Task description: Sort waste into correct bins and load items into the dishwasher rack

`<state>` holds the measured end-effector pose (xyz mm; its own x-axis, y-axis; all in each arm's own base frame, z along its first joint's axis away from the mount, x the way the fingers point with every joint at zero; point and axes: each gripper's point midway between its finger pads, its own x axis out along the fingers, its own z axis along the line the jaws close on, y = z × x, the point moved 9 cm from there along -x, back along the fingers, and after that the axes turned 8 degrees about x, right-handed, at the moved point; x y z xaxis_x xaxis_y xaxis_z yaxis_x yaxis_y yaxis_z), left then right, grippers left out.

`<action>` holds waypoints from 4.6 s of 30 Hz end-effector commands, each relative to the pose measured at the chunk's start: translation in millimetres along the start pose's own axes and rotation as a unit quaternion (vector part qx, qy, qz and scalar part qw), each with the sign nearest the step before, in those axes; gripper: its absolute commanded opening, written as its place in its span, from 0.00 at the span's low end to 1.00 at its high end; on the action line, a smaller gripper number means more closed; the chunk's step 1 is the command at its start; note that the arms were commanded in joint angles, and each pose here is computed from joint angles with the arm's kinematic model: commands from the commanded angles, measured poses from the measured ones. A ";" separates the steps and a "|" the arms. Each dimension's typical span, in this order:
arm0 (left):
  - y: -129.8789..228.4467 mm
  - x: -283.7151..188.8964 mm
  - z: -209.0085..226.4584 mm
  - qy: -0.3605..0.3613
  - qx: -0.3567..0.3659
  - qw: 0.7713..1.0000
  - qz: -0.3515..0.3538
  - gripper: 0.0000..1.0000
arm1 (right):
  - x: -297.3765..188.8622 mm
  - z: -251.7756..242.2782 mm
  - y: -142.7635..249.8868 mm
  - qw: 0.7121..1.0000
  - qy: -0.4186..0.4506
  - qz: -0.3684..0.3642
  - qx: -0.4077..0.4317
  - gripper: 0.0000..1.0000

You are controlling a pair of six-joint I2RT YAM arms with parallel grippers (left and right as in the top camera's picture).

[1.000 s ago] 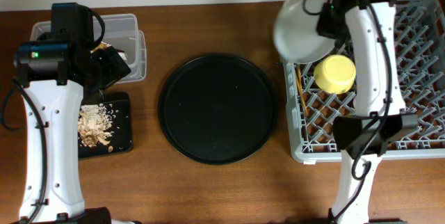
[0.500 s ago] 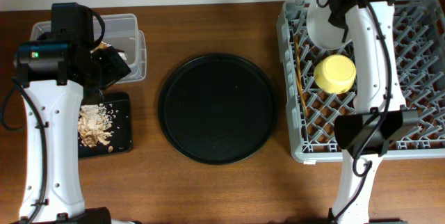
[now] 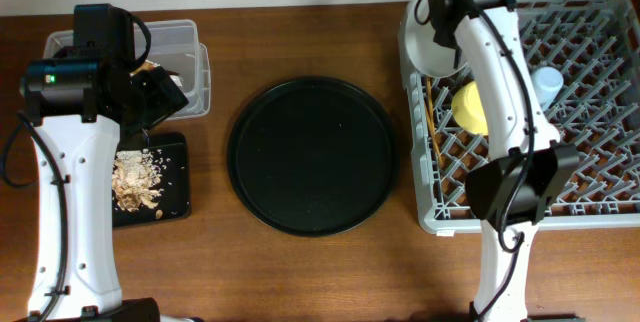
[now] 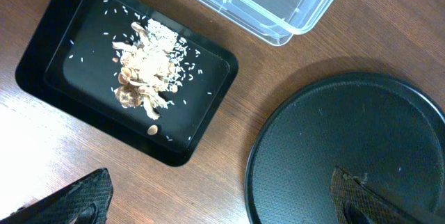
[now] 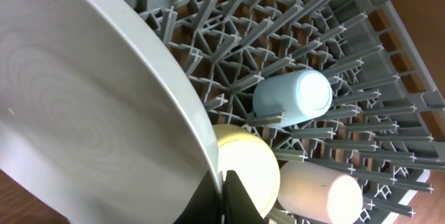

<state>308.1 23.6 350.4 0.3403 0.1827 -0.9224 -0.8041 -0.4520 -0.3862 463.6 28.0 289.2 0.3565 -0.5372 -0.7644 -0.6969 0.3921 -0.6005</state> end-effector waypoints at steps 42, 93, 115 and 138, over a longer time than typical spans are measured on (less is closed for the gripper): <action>-1.4 2.4 1.3 -0.006 -0.003 1.000 0.002 0.99 | -73.2 -114.5 -49.4 0.971 -0.205 0.018 0.119 0.05; -1.4 2.4 1.3 -0.006 -0.003 1.000 0.002 0.99 | -220.7 -253.9 93.7 0.920 -0.390 0.040 -0.009 0.98; -1.4 2.4 1.3 -0.006 -0.003 1.000 0.002 0.99 | -187.4 -254.2 154.8 0.922 -0.365 0.127 -0.017 0.98; -1.4 2.4 1.3 -0.006 -0.003 1.000 0.002 0.99 | -212.8 -281.0 196.0 0.906 -0.411 -0.105 0.004 0.98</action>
<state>308.1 23.6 350.4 0.3400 0.1827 -0.9225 -0.8044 -0.4516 -0.3859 72.4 10.3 418.9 0.8189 0.1402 -0.5565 -0.5659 0.3584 -0.7425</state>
